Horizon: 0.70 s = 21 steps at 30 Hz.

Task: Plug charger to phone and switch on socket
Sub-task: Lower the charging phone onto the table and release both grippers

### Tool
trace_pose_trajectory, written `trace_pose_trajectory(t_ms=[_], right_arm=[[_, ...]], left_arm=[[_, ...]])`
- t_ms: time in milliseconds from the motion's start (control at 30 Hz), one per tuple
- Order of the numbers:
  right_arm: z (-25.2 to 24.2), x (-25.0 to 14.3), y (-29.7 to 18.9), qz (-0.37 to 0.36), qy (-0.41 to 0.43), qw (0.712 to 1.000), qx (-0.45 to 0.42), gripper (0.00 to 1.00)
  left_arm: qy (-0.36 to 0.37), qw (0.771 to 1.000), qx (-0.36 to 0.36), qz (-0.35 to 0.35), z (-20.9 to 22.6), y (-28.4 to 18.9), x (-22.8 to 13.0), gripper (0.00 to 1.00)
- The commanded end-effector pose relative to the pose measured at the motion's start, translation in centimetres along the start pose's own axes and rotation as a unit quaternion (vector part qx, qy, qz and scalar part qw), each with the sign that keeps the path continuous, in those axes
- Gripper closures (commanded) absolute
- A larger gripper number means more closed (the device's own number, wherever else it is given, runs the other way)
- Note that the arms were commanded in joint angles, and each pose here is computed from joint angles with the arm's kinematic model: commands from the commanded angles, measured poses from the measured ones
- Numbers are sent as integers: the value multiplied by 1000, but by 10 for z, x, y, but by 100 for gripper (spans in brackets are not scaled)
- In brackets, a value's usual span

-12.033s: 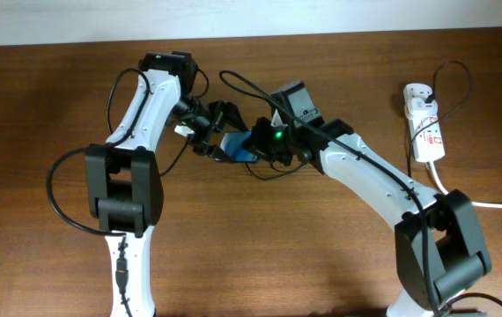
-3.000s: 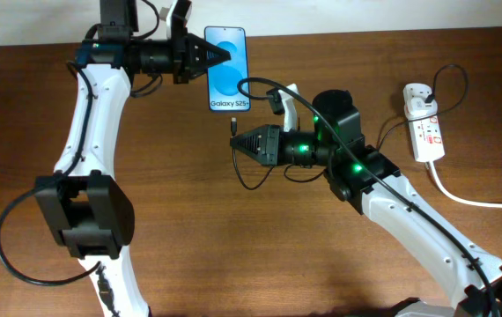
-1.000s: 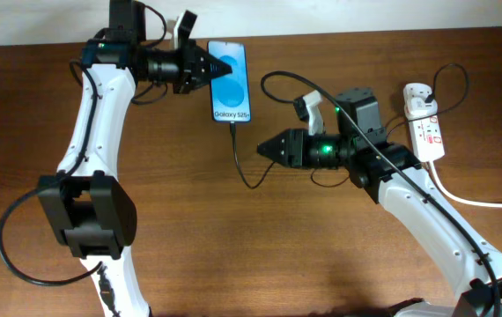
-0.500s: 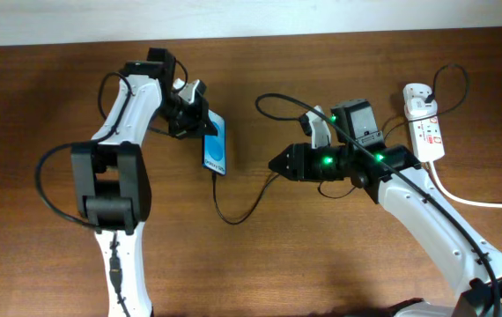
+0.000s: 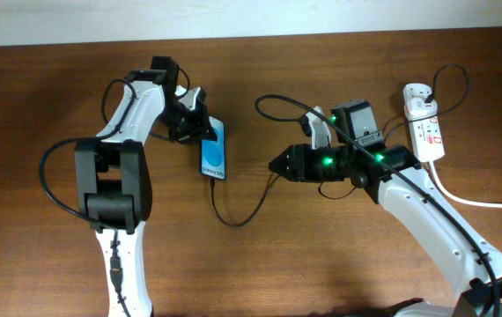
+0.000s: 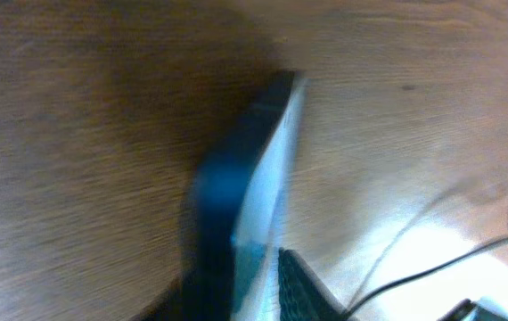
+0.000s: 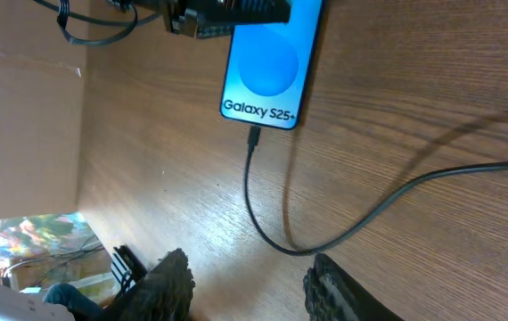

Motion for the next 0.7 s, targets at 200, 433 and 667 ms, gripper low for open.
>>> trace_pose_trajectory(t_ms=[200,433,667], right_arm=[[0,1,0,-2,-8,1000,-3,54],[5,4,-8,-7,-38,999,-31,50],[22,47,-99,-93,-40,982,-159,50]], left_arm=[[-12,992,126,23,20,3,-8,58],[23,974,211,-75,-11,-73,-6,54],[96,933,189,-292,-105,-237,-80,35]])
Point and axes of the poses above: each gripper's point midway between its finger pads, its own y axis out along the fingers, its own z axis along the line the jaws close on, x = y × z, the point moved 10 cm from there along -y, back along the fingers, and after that the axes turned 5 degrees about y, right-handed, at the moved point
